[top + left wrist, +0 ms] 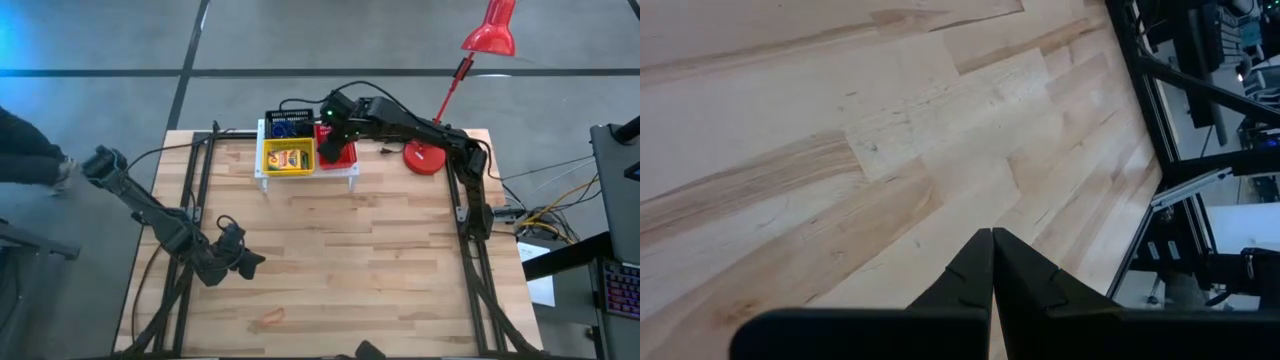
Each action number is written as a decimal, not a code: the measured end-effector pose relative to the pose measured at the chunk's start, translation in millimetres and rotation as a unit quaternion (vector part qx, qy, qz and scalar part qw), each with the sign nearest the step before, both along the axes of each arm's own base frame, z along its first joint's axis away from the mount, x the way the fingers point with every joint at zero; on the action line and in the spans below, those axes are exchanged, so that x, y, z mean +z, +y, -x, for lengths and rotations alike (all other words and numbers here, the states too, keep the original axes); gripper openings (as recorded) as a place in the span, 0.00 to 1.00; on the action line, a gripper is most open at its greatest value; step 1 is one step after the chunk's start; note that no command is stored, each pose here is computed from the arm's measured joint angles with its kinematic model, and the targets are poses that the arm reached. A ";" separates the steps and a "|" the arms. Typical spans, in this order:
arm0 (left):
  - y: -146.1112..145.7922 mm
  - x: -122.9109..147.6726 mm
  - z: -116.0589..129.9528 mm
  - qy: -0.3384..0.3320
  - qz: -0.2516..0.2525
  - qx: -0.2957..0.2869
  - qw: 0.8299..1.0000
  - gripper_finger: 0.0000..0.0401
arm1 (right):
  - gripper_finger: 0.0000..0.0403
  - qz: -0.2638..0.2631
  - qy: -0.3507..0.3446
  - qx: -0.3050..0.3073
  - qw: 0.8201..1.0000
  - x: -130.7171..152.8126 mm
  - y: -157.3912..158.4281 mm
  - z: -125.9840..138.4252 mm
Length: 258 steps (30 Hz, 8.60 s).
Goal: Pick & Place Office Desk Supplies
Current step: Put the orange rubber band into the red basket on the shelf
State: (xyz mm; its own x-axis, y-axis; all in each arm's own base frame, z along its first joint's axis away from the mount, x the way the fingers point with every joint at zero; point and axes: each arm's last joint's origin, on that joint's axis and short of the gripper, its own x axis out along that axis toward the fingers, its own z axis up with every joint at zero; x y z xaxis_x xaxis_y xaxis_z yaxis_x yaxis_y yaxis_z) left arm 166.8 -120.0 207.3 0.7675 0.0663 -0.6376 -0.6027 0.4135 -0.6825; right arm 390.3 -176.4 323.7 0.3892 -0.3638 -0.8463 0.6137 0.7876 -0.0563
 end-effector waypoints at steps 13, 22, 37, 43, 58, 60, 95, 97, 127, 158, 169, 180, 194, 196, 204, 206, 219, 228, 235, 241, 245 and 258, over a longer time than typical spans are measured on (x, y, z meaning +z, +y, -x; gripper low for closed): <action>0.0 0.0 0.0 0.001 -0.005 -0.004 1.000 0.03 | 0.46 -0.054 -0.068 0.037 0.996 45.5 37.7 8.0; -1.2 -0.6 0.4 0.016 -0.053 -0.073 0.996 0.03 | 0.43 -0.065 -0.091 0.154 0.982 64.0 158.2 21.7; -33.4 24.5 -4.5 -0.091 -0.143 -0.325 0.930 0.03 | 0.37 -0.156 -0.138 0.083 0.975 -33.4 332.7 55.2; -70.6 17.2 -6.2 -0.068 -0.149 -0.380 0.911 0.03 | 0.34 -0.132 -0.126 0.070 0.981 -47.0 336.8 66.6; -115.1 -49.6 -30.6 0.069 -0.127 -0.430 0.891 0.52 | 0.30 -0.085 -0.097 0.138 0.982 -50.9 325.6 89.7; -119.5 -56.2 -35.1 0.106 -0.155 -0.434 0.881 0.56 | 0.29 -0.087 -0.101 0.139 0.981 -49.9 323.6 95.0; -132.0 -42.7 -80.6 0.211 -0.056 -0.219 0.951 0.01 | 0.23 -0.098 -0.205 0.108 0.968 -57.2 293.6 162.2; -128.1 -34.1 -85.2 0.199 -0.059 -0.207 0.956 0.00 | 0.23 -0.093 -0.212 0.119 0.966 -55.7 294.4 160.9; -124.1 -57.5 -87.8 0.196 0.047 -0.227 0.953 0.53 | 0.20 -0.111 -0.194 0.176 0.959 -57.0 305.7 166.3; -122.8 -69.1 -90.6 0.299 0.022 -0.110 0.948 0.00 | 0.18 -0.103 -0.195 0.168 0.961 -59.2 304.9 166.8; -110.2 -5.3 -105.3 0.212 -0.072 -0.109 0.969 0.00 | 0.24 -0.114 -0.224 0.168 0.953 -54.7 306.2 162.5; -87.4 61.1 -137.1 0.083 -0.169 -0.161 0.969 0.00 | 0.46 -0.117 -0.313 0.206 0.920 -40.8 312.7 148.0; -63.3 99.6 -164.6 0.001 -0.222 -0.186 0.957 0.00 | 0.57 -0.105 -0.378 0.233 0.890 -64.3 326.6 99.5; -62.3 100.2 -165.4 -0.001 -0.221 -0.184 0.958 0.00 | 0.56 -0.097 -0.381 0.239 0.888 -63.4 327.7 96.0; -61.2 99.8 -166.1 0.000 -0.222 -0.183 0.958 0.00 | 0.49 -0.058 -0.383 0.268 0.882 -54.7 332.8 81.5; -61.2 99.7 -166.1 0.000 -0.222 -0.184 0.958 0.00 | 0.43 -0.056 -0.387 0.270 0.880 -51.3 334.7 77.5; -59.4 97.2 -164.8 0.017 -0.233 -0.200 0.951 0.06 | 0.03 -0.034 -0.265 0.275 0.924 -40.2 331.8 80.0; -45.3 78.8 -144.4 0.168 -0.223 -0.197 0.940 0.41 | 0.02 -0.068 -0.166 0.180 0.967 -49.0 305.7 83.6; -25.0 90.7 -115.2 0.249 -0.267 -0.166 0.916 0.49 | 0.02 -0.125 -0.141 0.102 0.977 -37.8 260.9 71.1; 1.5 129.4 -80.3 0.223 -0.371 -0.107 0.895 0.44 | 0.02 -0.137 -0.193 0.041 0.971 -8.9 194.0 51.5; 18.9 157.9 -54.6 0.179 -0.412 -0.080 0.890 0.42 | 0.02 -0.120 -0.231 -0.023 0.965 9.0 139.1 47.2; 60.9 158.0 16.7 0.131 -0.429 -0.055 0.892 0.41 | 0.02 -0.094 -0.236 -0.124 0.959 -3.0 20.2 18.4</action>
State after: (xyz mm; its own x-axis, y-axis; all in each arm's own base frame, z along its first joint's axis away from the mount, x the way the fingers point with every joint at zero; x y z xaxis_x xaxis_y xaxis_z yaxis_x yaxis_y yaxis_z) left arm 150.2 -59.1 365.4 0.6321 0.5489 -0.5470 -0.6179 0.7830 0.0716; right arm 371.9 -156.3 320.8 0.6660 -0.3535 -0.6569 0.7058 0.5836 0.4015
